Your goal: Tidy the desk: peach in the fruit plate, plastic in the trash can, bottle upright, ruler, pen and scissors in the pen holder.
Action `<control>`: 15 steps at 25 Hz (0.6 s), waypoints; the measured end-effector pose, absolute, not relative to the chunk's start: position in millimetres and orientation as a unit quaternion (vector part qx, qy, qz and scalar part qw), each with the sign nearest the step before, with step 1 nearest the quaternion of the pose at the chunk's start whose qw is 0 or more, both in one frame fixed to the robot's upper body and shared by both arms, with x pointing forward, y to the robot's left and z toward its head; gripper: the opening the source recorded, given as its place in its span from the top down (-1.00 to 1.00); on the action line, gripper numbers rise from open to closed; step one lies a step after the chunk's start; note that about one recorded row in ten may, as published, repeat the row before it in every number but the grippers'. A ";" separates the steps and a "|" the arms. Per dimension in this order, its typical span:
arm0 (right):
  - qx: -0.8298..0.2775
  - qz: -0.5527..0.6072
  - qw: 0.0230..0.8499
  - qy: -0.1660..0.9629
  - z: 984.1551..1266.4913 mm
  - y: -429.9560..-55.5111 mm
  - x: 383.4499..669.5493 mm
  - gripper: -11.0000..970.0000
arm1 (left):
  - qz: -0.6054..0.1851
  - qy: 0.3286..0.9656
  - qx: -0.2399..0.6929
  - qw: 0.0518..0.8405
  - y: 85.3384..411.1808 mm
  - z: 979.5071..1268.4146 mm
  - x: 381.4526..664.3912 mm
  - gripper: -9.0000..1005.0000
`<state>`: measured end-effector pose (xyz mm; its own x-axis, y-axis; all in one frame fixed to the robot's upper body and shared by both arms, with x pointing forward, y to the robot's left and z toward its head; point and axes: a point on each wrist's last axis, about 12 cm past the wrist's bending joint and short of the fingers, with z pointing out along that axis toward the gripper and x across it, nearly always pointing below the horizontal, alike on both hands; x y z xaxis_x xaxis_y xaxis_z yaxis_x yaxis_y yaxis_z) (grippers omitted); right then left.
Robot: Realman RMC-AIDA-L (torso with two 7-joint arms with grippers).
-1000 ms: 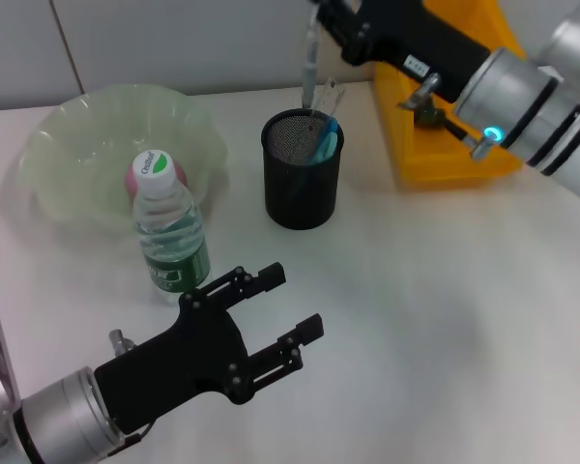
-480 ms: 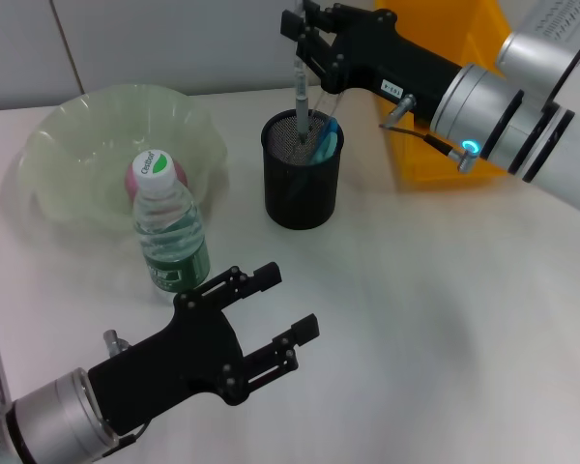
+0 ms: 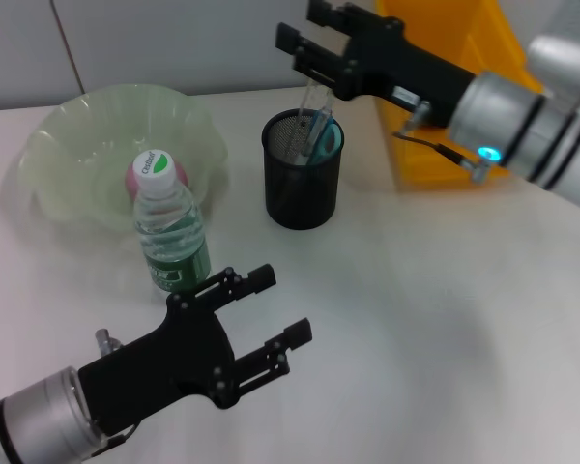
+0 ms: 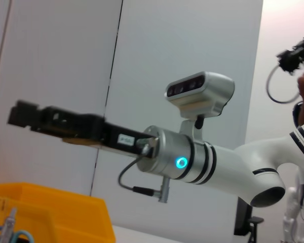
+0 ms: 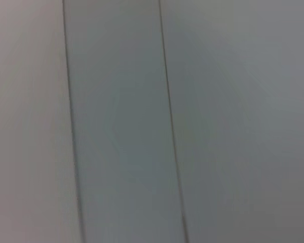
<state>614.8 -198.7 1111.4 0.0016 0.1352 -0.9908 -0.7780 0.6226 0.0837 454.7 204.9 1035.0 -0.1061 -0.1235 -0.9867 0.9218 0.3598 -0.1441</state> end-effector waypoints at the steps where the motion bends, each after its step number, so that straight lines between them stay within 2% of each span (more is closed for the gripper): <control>1: -0.266 0.374 0.650 0.606 1116.9 -211.3 606.9 -0.05 | -0.454 0.589 0.341 0.575 206.0 1035.1 454.5 -0.37; 2: -0.266 0.374 0.650 0.606 1116.9 -211.3 606.9 -0.12 | -0.455 0.590 0.345 0.571 208.5 1035.1 454.1 -0.37; 7: -0.332 0.433 0.579 0.606 1138.8 -266.3 561.4 -0.51 | -0.460 0.599 0.356 0.550 223.1 1035.7 453.6 -0.37; 11: -0.402 0.413 0.497 0.648 1135.5 -313.3 517.9 -0.59 | -0.460 0.601 0.369 0.539 229.1 1036.2 453.9 -0.37; 15: -0.422 0.416 0.452 0.667 1122.2 -321.3 505.9 -0.67 | -0.465 0.605 0.388 0.517 230.0 1037.1 458.3 -0.37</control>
